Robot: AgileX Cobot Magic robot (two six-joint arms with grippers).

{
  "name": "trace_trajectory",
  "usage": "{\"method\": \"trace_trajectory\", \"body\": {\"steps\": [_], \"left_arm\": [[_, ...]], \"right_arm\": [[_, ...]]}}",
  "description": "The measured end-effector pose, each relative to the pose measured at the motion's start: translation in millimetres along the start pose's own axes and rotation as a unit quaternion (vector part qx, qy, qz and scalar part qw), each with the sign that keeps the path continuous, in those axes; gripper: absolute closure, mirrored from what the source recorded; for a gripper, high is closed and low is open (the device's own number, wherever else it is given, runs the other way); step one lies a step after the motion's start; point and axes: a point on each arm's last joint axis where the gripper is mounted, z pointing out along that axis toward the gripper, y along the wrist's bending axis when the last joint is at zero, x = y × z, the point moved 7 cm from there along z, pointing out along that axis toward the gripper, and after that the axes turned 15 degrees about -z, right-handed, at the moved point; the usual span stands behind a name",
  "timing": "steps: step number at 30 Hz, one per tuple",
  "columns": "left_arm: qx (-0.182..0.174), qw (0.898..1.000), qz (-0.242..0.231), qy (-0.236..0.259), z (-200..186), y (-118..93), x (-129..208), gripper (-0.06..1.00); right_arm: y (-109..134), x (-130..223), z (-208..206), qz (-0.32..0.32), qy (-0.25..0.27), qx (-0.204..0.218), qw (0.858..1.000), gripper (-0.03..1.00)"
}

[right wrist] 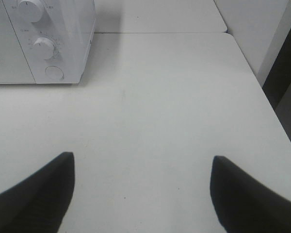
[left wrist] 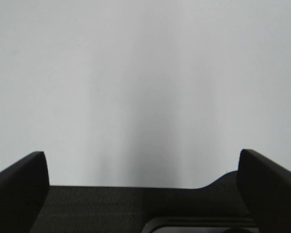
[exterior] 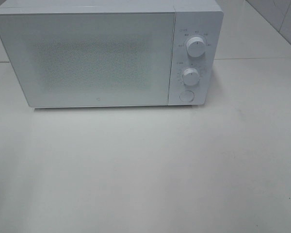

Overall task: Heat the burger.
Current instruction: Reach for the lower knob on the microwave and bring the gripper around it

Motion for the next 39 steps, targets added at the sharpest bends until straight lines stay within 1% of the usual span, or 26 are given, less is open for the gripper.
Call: {"method": "trace_trajectory", "body": {"steps": [1,2,3,4,8,10,11,13,20,22,23,25,27,28,29,30,33,39], "left_arm": [[0.011,1.0,0.012,-0.025,-8,0,1,-0.02],[0.011,1.0,0.012,-0.025,-8,0,1,-0.02],[0.016,0.999,0.014,-0.037,-11,0,1,-0.02],[0.028,0.998,0.016,-0.06,-18,0,4,-0.02],[0.038,0.996,0.019,-0.079,-24,0,5,-0.02],[0.054,0.992,0.032,-0.114,-34,1,9,-0.03],[0.054,0.992,0.032,-0.114,-34,1,9,-0.03],[0.063,0.989,0.037,-0.13,-38,1,11,-0.03],[0.076,0.986,0.033,-0.147,-44,0,14,-0.03],[0.089,0.984,0.021,-0.155,-47,-3,16,-0.03],[0.089,0.984,0.021,-0.155,-47,-3,16,-0.03],[0.103,0.98,0.0,-0.169,-51,-6,19,-0.03],[0.106,0.979,-0.007,-0.176,-53,-7,19,-0.03],[0.105,0.975,-0.02,-0.194,-57,-6,20,-0.03],[0.105,0.975,-0.02,-0.194,-57,-6,20,-0.03],[0.1,0.971,-0.031,-0.213,-60,-5,21,-0.03],[0.099,0.967,-0.036,-0.231,-64,-4,23,-0.03],[0.099,0.967,-0.032,-0.233,-65,-4,23,-0.03]], "right_arm": [[0,0,0,0.0,0.0,0.0,1.0,0.24],[0,0,0,0.0,0.0,0.0,1.0,0.24],[0,0,0,0.0,0.0,0.0,1.0,0.24],[0,0,0,0.0,0.0,0.0,1.0,0.24],[0,0,0,0.0,0.0,0.0,1.0,0.24],[0,0,0,0.0,0.0,0.0,1.0,0.24],[0,0,0,0.0,0.0,0.0,1.0,0.24],[0,0,0,0.0,0.0,0.0,1.0,0.24],[0,0,0,0.0,0.0,0.0,1.0,0.24],[0,0,0,0.0,0.0,0.0,1.0,0.24],[0,0,0,0.0,0.0,0.0,1.0,0.24],[0,0,0,0.0,0.0,0.0,1.0,0.24],[0,0,0,0.0,0.0,0.0,1.0,0.24],[0,0,0,0.0,0.0,0.0,1.0,0.24],[0,0,0,0.0,0.0,0.0,1.0,0.24],[0,0,0,0.0,0.0,0.0,1.0,0.24],[0,0,0,0.0,0.0,0.0,1.0,0.24],[0,0,0,0.0,0.0,0.0,1.0,0.24]]}}
